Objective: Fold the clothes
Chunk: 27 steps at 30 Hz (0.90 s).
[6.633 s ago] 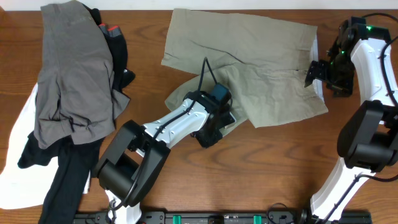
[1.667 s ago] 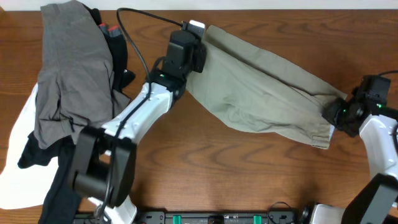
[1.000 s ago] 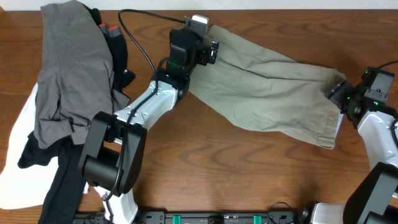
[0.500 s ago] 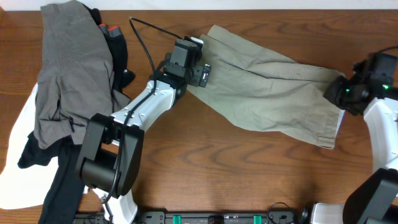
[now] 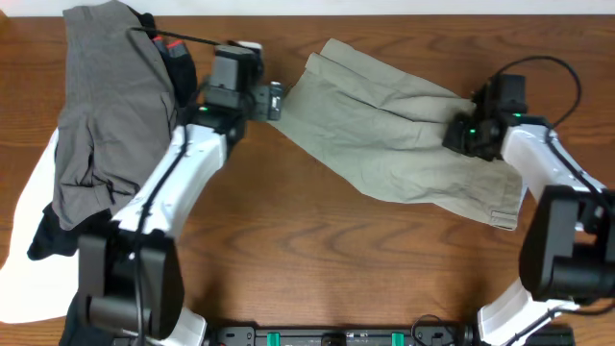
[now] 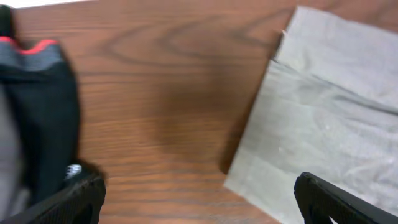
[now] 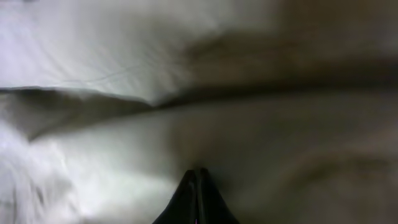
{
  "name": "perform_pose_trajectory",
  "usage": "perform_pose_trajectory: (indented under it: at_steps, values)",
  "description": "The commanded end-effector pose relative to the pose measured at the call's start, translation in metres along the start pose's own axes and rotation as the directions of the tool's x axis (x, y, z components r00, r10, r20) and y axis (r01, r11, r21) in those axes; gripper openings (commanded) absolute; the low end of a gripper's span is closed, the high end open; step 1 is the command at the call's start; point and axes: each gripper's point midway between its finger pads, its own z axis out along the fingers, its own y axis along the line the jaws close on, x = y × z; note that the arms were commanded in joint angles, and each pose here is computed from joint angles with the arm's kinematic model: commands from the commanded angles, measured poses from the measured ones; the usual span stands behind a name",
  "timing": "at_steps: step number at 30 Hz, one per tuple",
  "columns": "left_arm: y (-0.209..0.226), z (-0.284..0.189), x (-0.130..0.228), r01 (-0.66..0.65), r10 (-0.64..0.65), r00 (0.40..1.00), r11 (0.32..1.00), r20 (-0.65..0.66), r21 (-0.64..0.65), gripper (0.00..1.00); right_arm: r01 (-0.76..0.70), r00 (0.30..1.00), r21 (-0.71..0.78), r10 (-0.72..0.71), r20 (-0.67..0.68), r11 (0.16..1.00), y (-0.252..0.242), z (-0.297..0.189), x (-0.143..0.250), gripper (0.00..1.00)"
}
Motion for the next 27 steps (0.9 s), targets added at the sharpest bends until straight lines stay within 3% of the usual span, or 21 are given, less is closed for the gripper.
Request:
perform_pose_trajectory:
  at_steps: [1, 11, 17, 21, 27]
  values:
    - [0.015, -0.008, -0.007, 0.035, -0.034, 0.999, 0.999, 0.010, -0.024, 0.98, 0.048, 0.999, 0.011, -0.048, -0.007, 0.999, 0.007, 0.021, 0.005, 0.01]
    - [0.027, -0.008, 0.003, 0.047, -0.049, 0.998, 0.998, -0.028, -0.046, 0.98, 0.153, 0.987, 0.044, -0.151, -0.055, 0.987, 0.016, 0.072, 0.021, 0.01]
    - [0.028, -0.008, 0.007, 0.027, -0.029, 0.998, 0.998, -0.047, -0.051, 0.98, 0.333, 0.942, 0.012, -0.332, -0.048, 0.943, 0.044, 0.083, 0.023, 0.01]
    - [0.029, -0.008, 0.010, 0.022, -0.026, 0.998, 0.998, -0.058, -0.057, 0.98, 0.549, 0.833, -0.027, -0.549, -0.063, 0.836, 0.070, 0.088, 0.039, 0.01]
    - [0.033, -0.008, 0.014, 0.010, -0.015, 0.997, 0.998, -0.077, -0.064, 0.98, 0.796, 0.585, -0.105, -0.802, -0.119, 0.596, 0.092, 0.088, 0.078, 0.01]
